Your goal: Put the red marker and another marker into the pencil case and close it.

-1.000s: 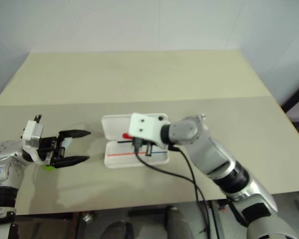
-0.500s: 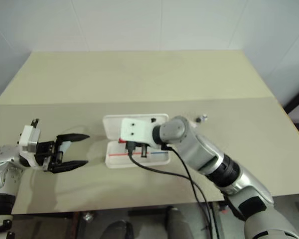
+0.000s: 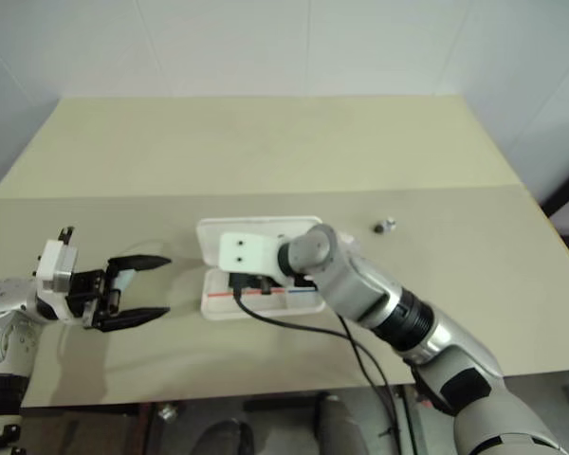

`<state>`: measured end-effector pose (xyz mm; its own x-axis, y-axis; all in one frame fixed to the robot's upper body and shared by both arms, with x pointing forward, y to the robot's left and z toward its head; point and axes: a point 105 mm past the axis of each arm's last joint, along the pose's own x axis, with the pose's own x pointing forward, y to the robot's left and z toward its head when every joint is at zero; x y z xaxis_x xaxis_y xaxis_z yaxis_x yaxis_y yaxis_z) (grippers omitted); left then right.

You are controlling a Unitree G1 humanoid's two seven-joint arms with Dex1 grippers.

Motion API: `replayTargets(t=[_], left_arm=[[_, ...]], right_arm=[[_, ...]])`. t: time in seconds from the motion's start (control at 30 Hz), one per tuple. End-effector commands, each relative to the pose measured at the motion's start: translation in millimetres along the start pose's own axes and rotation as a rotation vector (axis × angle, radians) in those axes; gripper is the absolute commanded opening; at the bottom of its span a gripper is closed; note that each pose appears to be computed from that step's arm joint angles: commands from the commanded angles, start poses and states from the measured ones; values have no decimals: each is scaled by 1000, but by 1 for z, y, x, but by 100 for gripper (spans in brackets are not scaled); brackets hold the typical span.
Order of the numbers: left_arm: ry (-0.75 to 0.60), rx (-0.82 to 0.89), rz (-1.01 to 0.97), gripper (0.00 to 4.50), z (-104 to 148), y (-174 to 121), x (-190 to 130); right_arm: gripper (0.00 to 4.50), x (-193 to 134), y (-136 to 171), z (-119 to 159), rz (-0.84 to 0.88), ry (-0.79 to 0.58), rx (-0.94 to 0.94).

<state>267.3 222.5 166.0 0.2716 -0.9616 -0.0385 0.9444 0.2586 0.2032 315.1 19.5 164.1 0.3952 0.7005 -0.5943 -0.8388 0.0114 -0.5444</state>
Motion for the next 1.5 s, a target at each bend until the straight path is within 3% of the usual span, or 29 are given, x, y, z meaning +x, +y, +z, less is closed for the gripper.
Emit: replayTargets(t=[0.03,0.1,0.13,0.4,0.7,0.83,0.93,1.1,1.2,1.23,1.5], left_arm=[[-31,40,8,450,11,-1,-1],[-36,43,8,450,12,-2,0],[-39,45,9,450,13,-3,1],[-61,67,40,450,21,-9,8],[-27,43,214,450,21,-19,4],[15,28,382,450,16,-14,-1],[31,32,457,450,15,-11,-2],[109,15,668,450,10,2,-18],[282,-113,1045,450,-14,20,-58],[304,-145,1085,450,-17,20,-63],[419,-265,1135,450,-32,17,-71]], right_arm=[[371,-5,-7,5,-31,-5,-33],[442,-10,-8,6,-31,-15,-25],[447,-14,-8,6,-32,-21,-18],[447,-43,-13,3,-54,-70,99],[447,-102,9,-11,64,-196,181],[447,-124,13,2,72,-386,155],[447,-132,12,2,46,-448,148],[447,-143,16,-13,21,-503,164],[447,-145,13,-38,-31,-458,208],[447,-144,12,-40,-43,-454,215],[447,-143,10,-44,-64,-433,209]])
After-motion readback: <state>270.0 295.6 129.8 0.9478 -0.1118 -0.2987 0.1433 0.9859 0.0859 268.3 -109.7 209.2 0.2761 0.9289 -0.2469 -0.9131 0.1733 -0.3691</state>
